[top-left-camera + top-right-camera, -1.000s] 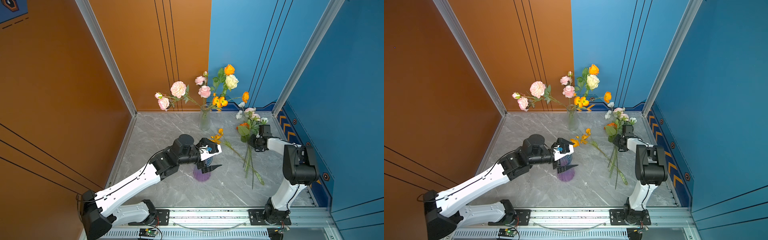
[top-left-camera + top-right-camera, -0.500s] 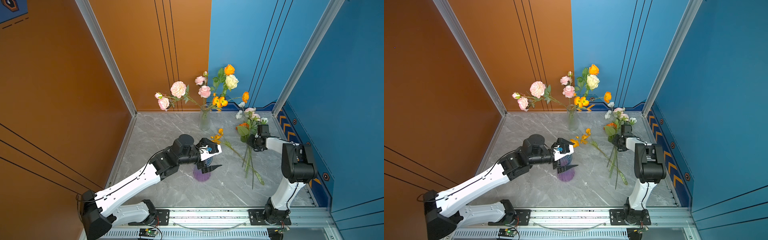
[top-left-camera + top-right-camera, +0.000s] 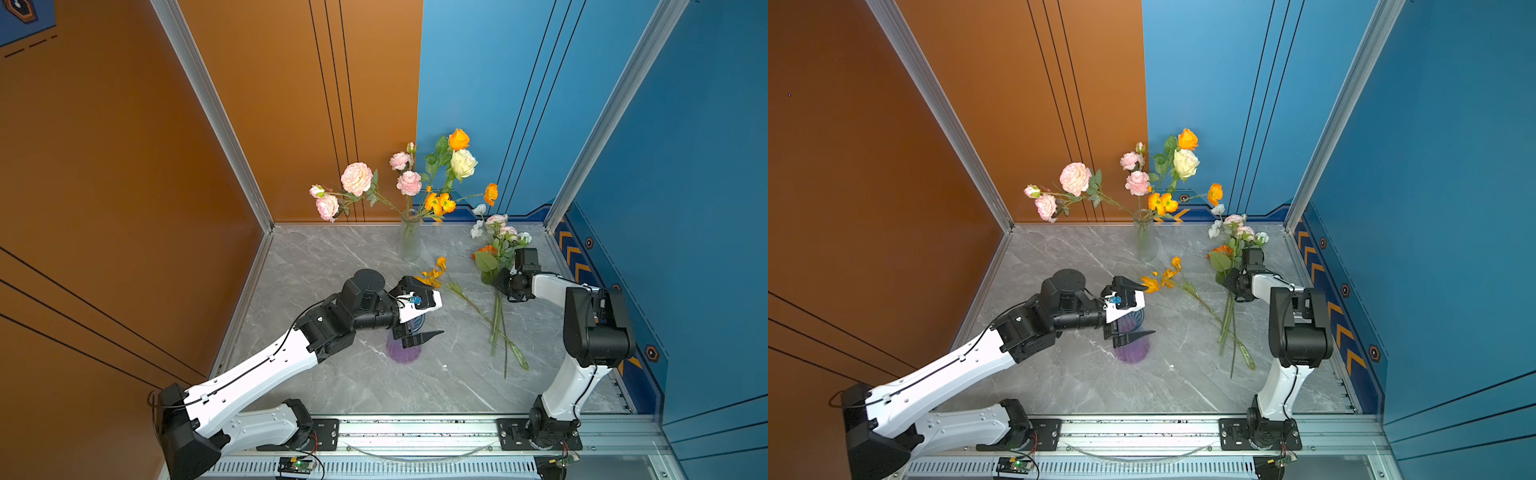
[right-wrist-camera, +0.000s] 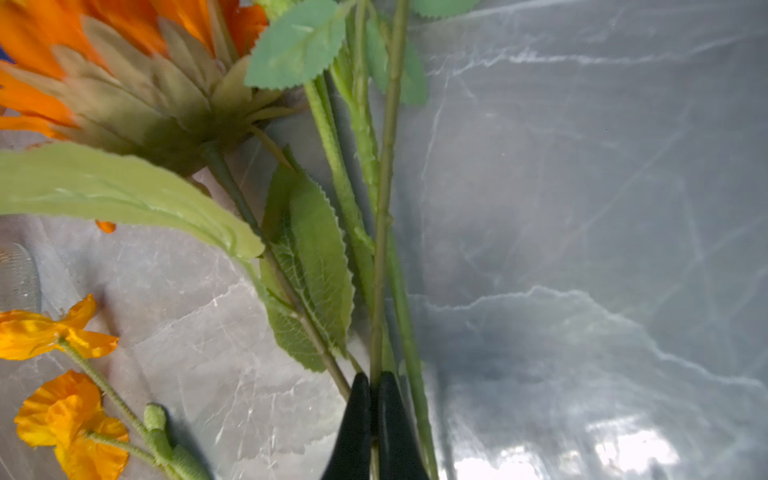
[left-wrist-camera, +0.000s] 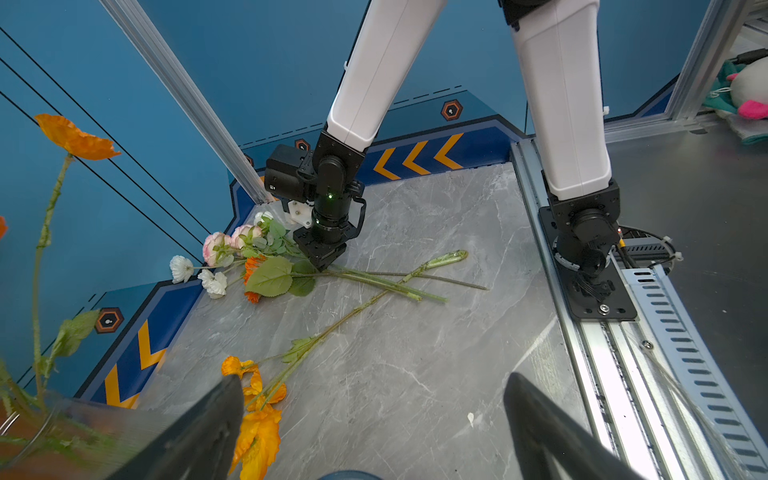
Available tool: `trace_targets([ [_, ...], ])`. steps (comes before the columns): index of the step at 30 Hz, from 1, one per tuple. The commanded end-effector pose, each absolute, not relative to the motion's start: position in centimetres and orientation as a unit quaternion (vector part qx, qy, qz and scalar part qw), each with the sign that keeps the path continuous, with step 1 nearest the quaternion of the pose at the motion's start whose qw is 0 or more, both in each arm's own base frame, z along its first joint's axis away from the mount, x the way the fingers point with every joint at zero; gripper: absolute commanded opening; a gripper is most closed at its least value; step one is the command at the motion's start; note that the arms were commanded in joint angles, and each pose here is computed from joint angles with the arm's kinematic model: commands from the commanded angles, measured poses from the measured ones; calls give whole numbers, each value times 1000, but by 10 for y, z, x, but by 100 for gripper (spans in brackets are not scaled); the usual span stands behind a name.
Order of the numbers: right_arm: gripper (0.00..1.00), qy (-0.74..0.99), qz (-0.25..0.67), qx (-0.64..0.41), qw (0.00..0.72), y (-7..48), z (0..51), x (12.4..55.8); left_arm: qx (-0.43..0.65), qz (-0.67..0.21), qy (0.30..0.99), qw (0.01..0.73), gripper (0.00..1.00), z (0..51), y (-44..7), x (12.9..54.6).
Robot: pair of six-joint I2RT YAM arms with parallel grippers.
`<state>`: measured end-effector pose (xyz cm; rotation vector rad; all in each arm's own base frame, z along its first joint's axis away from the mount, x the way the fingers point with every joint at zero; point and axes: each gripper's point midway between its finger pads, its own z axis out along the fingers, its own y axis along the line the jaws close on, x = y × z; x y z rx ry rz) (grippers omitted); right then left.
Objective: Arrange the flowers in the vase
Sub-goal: 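Lift the white rose off the pile with the right gripper, then carry the white rose upright toward the purple vase with the right gripper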
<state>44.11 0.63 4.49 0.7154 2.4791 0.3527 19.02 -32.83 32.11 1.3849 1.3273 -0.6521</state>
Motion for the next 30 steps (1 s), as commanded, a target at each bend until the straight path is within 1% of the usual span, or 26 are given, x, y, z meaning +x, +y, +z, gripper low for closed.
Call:
trace_targets([
  [1, 0, 910, 124, 256, 300, 9, 91, 434, 589, -285, 528, 541, 98, 335, -325, 175],
  [9, 0, 898, 124, 252, 339, 9, 154, 401, 584, -268, 507, 574, 98, 358, -308, 167],
  [10, 0, 895, 124, 252, 346, 9, 162, 395, 587, -265, 516, 565, 98, 353, -303, 164],
  [13, 0, 888, 116, 248, 370, 8, 185, 376, 579, -249, 521, 576, 98, 360, -287, 157],
  [15, 0, 879, 118, 241, 393, 8, 202, 364, 571, -237, 534, 576, 98, 348, -274, 152],
  [19, 0, 855, 120, 216, 456, 12, 241, 341, 532, -231, 558, 593, 98, 337, -244, 143],
  [22, 0, 824, 130, 186, 519, 24, 276, 326, 507, -243, 567, 602, 98, 331, -229, 135],
  [26, 0, 766, 175, 113, 608, 64, 330, 308, 496, -236, 567, 614, 98, 330, -216, 128],
  [30, 0, 680, 242, 36, 691, 108, 385, 284, 494, -222, 582, 606, 98, 321, -208, 128],
])
